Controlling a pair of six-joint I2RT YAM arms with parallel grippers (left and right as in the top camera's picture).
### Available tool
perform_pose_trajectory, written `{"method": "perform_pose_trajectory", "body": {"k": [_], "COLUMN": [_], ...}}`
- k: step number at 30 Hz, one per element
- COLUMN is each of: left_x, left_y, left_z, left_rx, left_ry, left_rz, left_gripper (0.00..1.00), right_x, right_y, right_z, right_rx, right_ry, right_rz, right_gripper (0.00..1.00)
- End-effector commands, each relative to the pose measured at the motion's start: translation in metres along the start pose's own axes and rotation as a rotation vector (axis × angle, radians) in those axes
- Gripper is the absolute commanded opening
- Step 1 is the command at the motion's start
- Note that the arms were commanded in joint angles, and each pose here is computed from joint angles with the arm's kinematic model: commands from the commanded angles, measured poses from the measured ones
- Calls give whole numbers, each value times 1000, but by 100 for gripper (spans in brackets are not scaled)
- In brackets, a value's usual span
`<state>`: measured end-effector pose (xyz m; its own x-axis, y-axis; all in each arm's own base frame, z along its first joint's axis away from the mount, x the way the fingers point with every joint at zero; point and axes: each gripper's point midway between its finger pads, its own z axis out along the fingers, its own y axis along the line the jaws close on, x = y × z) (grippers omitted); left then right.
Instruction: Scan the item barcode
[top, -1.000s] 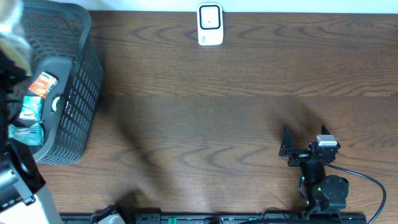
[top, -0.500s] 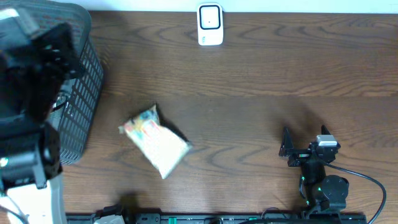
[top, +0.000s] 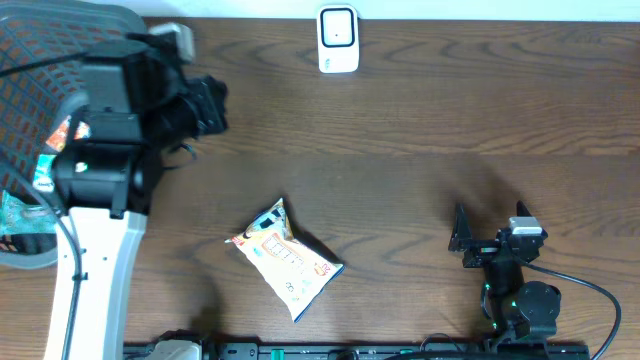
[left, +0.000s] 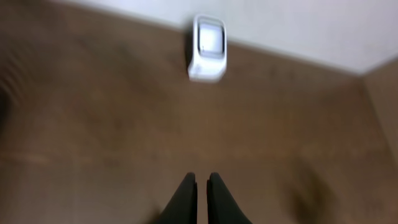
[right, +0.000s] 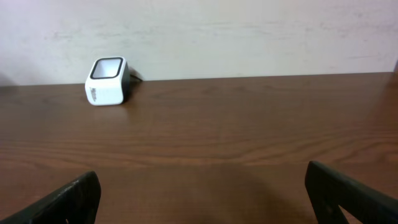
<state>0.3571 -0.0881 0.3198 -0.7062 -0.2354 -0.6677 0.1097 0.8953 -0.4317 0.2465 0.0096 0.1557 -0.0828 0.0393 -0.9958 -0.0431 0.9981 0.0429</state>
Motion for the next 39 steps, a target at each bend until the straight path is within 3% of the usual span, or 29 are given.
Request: {"method": "perform_pose_trajectory", "body": {"k": [1,3,4,7,8,9,10,14,18,21,39], "left_x": [20,37,46,66,71,79,86,104,112,120,170], "left_y": [-19,-26,-30,-40,-43,-46,-49,-54,-17,0,9], "left_z": [-1,-1,-1,-2,-2,-3,-3,2,9,13,23], "left_rx": [37,41,43,52,56,59,60,55,-196,-282,-355], "left_ry": [75,137,173,241,260,285,312,365,336,328,482], "left_rz": [36,29,18,16,23,30,38,35,-224,-290,-416], "left_gripper": [8,14,25,45,63,90,95,95,100,98,98], "right_x": [2,2,2,2,2,2,2,2,2,2,2], "right_y": [-3,-3,-3,-3,-3,-3,-3,-3,-3,-3,-3], "right_z": [0,0,0,0,0,0,0,0,0,0,0], "right_rx": [16,16,16,16,16,16,16,17,16,16,16], "right_ry": [5,5,6,6,6,5,6,6,5,6,6], "right_rz": [11,11,11,11,11,11,11,11,11,11,11], "right_gripper": [99,99,99,99,99,99,99,99,99,99,99]}}
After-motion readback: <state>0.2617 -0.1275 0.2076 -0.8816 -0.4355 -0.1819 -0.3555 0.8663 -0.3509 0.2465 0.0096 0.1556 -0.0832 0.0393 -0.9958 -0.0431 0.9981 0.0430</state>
